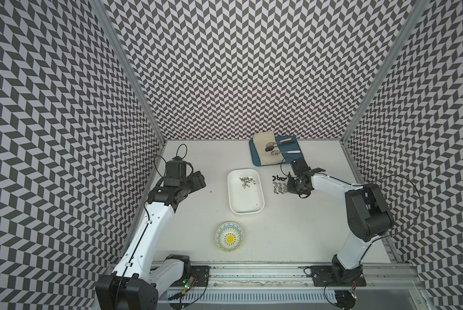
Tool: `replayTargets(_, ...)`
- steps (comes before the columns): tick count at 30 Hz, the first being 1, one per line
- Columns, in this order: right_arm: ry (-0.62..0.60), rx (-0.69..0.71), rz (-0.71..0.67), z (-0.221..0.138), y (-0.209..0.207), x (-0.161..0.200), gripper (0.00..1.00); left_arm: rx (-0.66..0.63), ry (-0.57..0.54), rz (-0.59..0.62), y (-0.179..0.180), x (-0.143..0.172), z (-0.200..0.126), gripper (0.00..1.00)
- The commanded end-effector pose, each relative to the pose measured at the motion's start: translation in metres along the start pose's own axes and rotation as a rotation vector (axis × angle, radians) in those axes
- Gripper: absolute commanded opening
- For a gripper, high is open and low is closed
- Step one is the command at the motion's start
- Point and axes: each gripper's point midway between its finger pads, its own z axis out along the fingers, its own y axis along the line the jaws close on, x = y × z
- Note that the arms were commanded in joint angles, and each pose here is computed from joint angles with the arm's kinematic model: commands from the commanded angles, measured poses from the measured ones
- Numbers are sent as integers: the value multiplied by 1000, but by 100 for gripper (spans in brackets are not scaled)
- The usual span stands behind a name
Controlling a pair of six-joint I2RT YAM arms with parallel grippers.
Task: Take out the wing nut from the storage box
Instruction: Place the wing nut at the center of the board.
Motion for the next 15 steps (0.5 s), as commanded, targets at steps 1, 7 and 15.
replayTargets(1, -33, -24, -3, 3, 6, -8, 0, -11, -23, -9, 1, -8, -3, 79)
replayTargets(7, -15, -24, 1, 12, 6, -4, 1, -13, -26, -9, 1, -8, -4, 79)
replayTargets(15, 1, -10, 1, 21, 3, 1, 6, -14, -29, -9, 2, -9, -5, 79)
